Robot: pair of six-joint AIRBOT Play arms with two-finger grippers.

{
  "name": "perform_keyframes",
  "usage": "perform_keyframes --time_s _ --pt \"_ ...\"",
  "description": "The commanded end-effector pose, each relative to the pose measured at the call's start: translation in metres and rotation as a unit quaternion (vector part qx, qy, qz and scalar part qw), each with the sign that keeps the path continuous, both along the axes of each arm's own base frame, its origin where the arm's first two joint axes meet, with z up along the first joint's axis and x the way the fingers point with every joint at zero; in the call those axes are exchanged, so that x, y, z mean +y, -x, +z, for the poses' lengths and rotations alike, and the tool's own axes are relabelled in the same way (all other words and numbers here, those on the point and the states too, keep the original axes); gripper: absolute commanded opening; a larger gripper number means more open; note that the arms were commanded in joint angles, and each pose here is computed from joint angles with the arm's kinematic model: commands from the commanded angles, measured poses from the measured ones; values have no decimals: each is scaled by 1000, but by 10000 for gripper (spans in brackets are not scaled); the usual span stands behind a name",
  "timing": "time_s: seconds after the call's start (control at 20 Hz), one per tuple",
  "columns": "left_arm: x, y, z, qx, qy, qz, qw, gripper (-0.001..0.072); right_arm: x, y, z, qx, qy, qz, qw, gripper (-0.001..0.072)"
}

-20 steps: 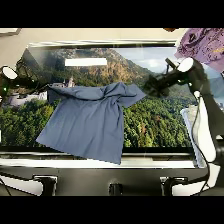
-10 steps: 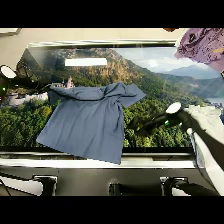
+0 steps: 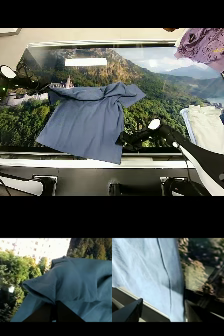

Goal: Fold the clothes and pants, and hang the long-sleeved shirts on hangers.

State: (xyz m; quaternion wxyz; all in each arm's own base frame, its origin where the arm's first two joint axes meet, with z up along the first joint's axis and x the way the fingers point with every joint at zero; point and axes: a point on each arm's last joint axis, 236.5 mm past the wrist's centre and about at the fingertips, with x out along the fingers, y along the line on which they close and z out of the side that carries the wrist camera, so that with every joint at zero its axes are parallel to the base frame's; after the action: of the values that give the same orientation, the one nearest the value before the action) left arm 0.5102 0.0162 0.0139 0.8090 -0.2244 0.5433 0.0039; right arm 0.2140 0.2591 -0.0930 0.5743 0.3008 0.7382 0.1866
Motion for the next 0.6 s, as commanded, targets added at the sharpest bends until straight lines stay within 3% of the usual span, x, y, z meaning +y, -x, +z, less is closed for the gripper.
perform_keyframes --time_s 0.0,0.1,0.2,0.3,0.35,0.45,0.55 --pt "0 0 0 0 0 0 1000 17 -2 -7 -9 -13 18 -14 1000 583" --pt "0 0 0 0 0 0 1000 17 0 -11 -12 -10 16 -28 999 530" --pt "0 0 0 0 0 0 1000 17 2 -12 -16 -2 14 -36 999 379" --pt "0 0 0 0 0 0 1000 17 1 -15 -19 -4 17 -40 999 94" --pt "0 0 0 0 0 0 1000 17 1 -16 -18 -8 16 -38 999 25" --pt "0 0 0 0 0 -1 1000 17 -5 -31 -9 -18 14 -38 999 25" --pt "0 0 0 0 0 0 1000 17 -38 -87 22 -48 13 -77 996 25"
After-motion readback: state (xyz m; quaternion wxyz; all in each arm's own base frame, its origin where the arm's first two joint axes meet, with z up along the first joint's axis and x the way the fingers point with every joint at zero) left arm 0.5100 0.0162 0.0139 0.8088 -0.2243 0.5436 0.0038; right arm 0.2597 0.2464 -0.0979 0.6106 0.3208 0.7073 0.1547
